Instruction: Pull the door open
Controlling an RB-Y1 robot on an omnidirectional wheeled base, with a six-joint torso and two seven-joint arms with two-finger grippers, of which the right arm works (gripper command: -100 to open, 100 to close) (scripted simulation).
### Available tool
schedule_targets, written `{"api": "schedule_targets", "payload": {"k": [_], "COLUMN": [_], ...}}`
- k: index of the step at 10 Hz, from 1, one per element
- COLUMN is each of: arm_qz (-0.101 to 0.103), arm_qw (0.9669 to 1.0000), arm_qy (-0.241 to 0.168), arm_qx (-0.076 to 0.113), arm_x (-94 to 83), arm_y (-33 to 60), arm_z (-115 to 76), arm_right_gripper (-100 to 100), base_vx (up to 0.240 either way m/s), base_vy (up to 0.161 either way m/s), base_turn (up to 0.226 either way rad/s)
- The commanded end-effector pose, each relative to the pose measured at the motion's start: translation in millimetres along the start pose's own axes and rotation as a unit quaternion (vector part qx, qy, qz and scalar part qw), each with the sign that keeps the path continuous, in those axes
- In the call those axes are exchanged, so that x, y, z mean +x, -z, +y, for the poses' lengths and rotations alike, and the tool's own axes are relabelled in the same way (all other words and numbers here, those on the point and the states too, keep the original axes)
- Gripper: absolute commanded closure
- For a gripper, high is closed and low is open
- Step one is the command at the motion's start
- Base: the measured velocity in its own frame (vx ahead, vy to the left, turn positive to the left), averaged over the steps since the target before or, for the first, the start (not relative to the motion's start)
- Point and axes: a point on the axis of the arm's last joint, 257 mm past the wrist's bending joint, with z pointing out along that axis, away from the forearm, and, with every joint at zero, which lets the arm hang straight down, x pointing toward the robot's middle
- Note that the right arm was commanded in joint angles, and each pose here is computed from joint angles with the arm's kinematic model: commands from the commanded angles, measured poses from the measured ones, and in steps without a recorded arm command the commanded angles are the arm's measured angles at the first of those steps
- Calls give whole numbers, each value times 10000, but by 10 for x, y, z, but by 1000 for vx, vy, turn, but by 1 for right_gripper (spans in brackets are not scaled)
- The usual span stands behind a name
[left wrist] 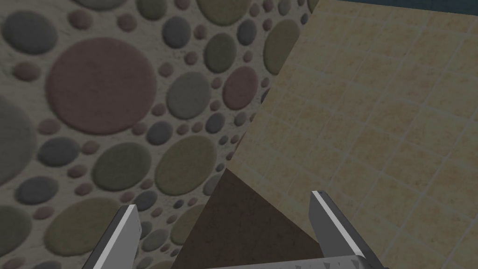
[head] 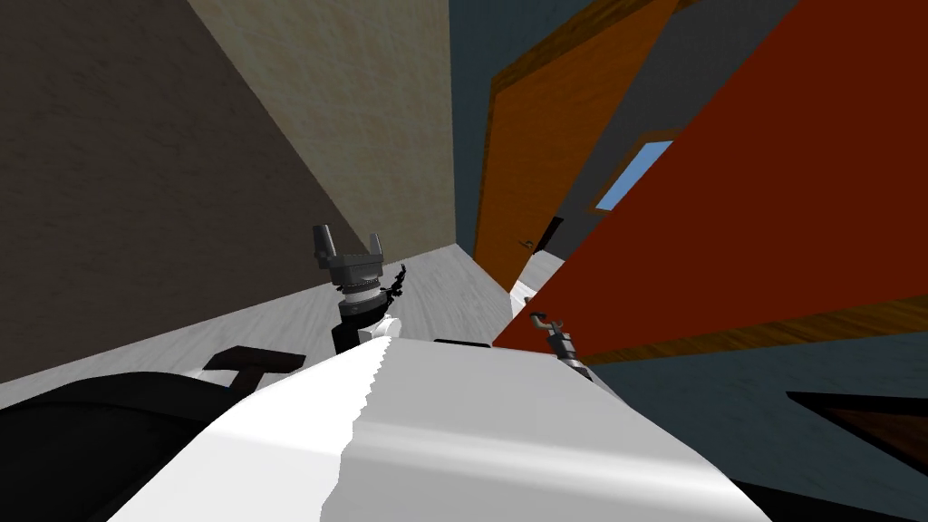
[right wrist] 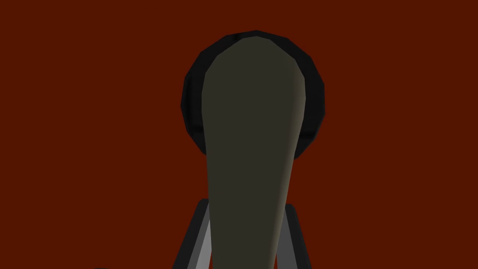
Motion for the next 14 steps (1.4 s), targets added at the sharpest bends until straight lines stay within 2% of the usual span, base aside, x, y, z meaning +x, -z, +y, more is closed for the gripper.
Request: {"api": "schedule_targets", "payload": {"k": [1,2,3,4,5,6,7,8,10,13,14], "arm_qz": [32,-9,-9,-48,-48,-85,-85,-119,-157,-157,-181], "arm_qw": [10000,10000,10000,10000,10000,10000,10000,9999,9999,9999,9998], "arm_qy": [-32,-35,-35,-39,-39,-44,-44,-51,-61,-61,-68], "arm_qx": [8,4,4,1,1,1,1,3,9,9,14], "arm_x": [84,104,104,127,127,151,151,177,213,213,239], "arm_y": [-30,-132,-132,-235,-235,-339,-339,-439,-565,-565,-650], "arm_z": [-18,-21,-21,-23,-23,-24,-24,-23,-22,-22,-20], "arm_right_gripper": [100,100,100,100,100,100,100,100,100,100,100], "base_vx": [-142,-185,-152,-176,-134,-166,-147,-180,-222,-67,-95], "base_vy": [-32,-57,-57,-56,-46,-74,-46,-59,-58,-17,-20], "base_turn": [62,170,109,180,96,145,115,139,190,2,134]}}
